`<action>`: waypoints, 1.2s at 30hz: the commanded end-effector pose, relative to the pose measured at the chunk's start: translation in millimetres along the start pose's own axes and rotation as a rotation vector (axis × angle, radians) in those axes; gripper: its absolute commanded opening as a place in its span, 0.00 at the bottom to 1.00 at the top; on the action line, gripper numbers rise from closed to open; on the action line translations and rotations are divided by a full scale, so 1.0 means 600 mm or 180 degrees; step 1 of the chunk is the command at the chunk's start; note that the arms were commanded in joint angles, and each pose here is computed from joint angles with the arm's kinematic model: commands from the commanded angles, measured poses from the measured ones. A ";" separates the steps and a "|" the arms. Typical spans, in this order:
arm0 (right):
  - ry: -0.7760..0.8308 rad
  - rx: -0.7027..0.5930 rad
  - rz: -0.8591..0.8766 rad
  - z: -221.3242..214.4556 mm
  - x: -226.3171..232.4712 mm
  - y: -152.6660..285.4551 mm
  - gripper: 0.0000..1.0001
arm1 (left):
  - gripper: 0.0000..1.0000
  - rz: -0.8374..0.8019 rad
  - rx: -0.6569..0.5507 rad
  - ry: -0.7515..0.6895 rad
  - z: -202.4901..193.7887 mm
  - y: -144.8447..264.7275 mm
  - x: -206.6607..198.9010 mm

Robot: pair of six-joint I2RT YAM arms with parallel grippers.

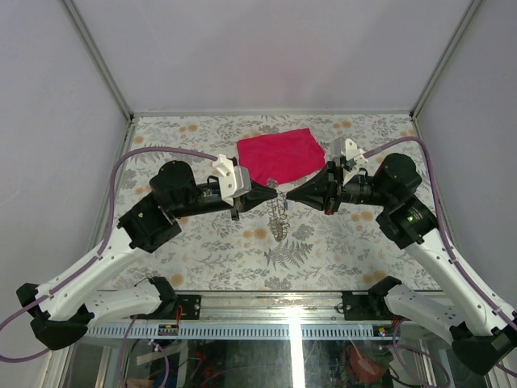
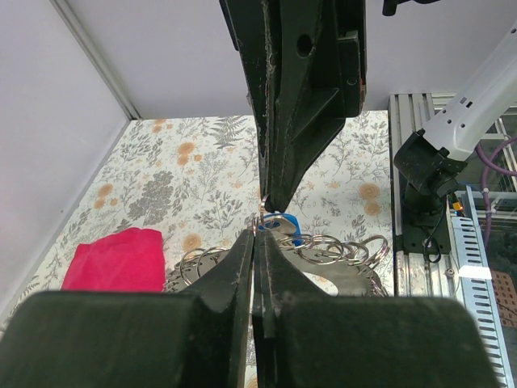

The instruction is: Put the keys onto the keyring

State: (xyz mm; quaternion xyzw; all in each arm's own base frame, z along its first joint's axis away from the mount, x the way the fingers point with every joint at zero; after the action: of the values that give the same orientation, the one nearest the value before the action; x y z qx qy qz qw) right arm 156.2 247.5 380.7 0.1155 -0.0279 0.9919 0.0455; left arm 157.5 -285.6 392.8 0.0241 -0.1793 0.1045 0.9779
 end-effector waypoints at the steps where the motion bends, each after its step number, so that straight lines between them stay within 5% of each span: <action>1: 0.0199 -0.0181 0.0079 0.045 0.014 0.000 0.00 | 0.00 0.0073 -0.0232 -0.0179 0.043 0.002 0.014; 36: -0.0150 -0.0015 -0.0133 0.019 -0.016 -0.008 0.00 | 0.00 -0.0041 -0.0292 -0.0169 0.054 0.003 0.005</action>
State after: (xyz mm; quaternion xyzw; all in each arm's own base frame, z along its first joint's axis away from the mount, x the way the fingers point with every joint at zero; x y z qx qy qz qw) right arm 168.6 250.1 367.4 0.1552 -0.0111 0.9850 0.0744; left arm 156.7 -286.7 392.4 0.0247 -0.1785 0.0993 0.9786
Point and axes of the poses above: each gripper's point midway between its finger pads, its own y axis back along the fingers, its own x axis along the line the jaws close on, z = x × y, the point moved 2 cm from there along y, back along the fingers, and after that the axes turned 9 degrees about -y, right-handed, at the moved point
